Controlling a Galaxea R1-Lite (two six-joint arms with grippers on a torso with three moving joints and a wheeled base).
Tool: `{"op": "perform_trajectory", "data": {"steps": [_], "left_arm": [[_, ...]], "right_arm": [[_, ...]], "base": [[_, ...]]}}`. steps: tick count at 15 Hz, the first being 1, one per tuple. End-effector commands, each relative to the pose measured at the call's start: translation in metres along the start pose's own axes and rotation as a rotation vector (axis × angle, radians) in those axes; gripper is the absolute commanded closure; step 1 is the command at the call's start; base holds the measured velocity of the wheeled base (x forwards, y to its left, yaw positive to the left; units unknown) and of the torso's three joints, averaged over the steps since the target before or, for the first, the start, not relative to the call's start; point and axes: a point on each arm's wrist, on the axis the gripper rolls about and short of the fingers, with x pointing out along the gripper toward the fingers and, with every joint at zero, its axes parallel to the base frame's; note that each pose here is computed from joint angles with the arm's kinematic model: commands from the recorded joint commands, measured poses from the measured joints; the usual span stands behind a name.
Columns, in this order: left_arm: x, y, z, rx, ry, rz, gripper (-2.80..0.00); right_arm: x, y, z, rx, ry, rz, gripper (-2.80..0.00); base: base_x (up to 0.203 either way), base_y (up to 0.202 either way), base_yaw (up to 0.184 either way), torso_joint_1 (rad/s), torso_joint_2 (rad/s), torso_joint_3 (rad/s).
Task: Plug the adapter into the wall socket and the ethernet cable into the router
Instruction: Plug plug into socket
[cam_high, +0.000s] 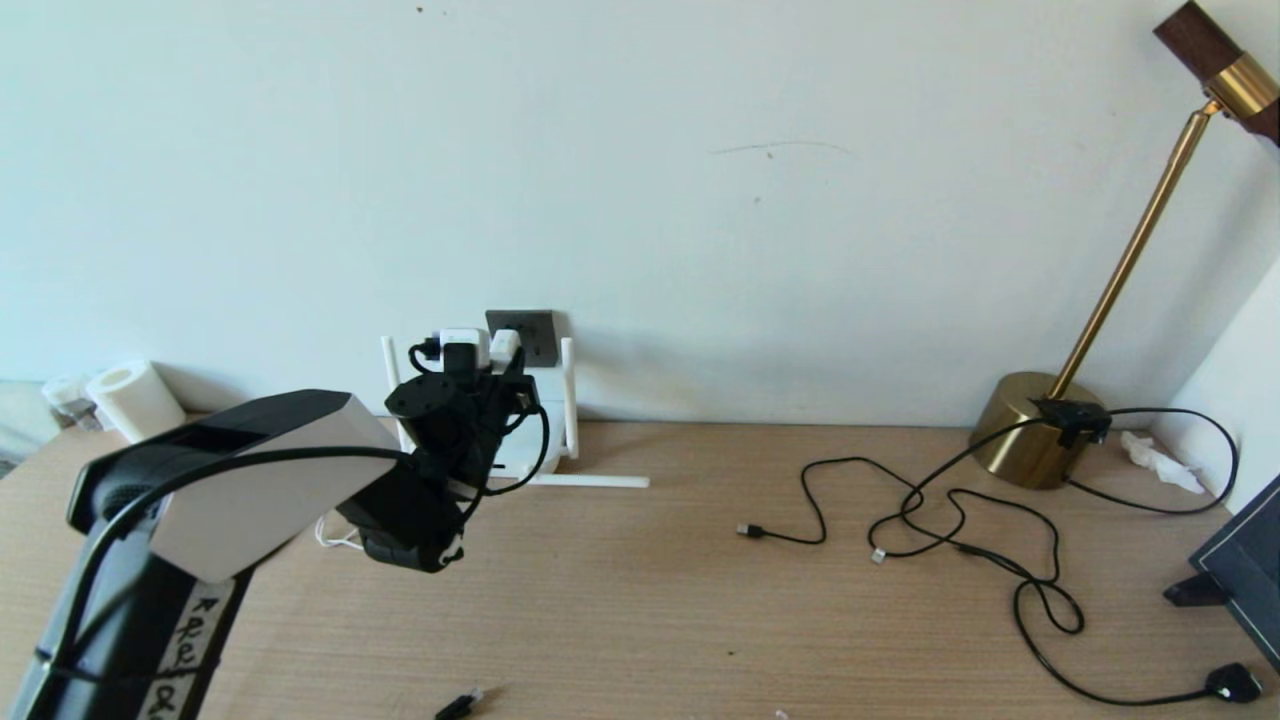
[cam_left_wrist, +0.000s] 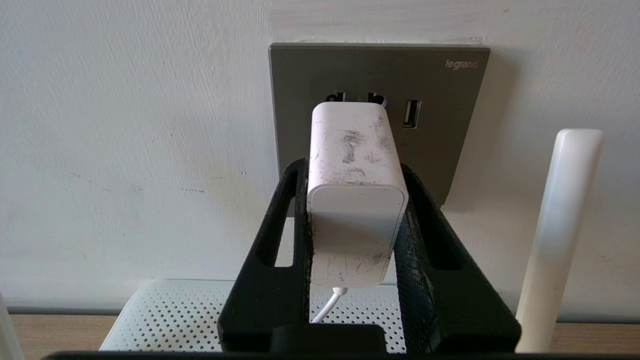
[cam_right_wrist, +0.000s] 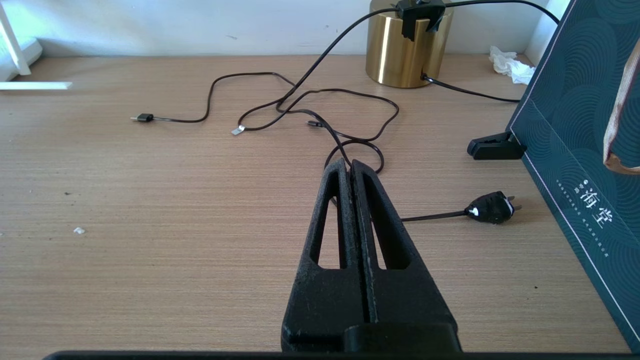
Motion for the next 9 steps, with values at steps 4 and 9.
{"op": "perform_trajectory", "data": {"steps": [4,9], "left_arm": [[0.003,-0.0008,0.0,-0.003,-0.019,0.003,0.0],[0.0042,-0.0011,-0.0003,-0.004,-0.023,0.003,0.0]], "right_arm": [[0.0,0.0,0.0001,0.0,-0.001,0.0,0.0],[0.0,0.0,0.0001,0.0,-0.001,0.0,0.0]], "base": [[0.0,0.0,0.0,0.0,0.0,0.0],[0.0,0.0,0.0,0.0,0.0,0.0]]}}
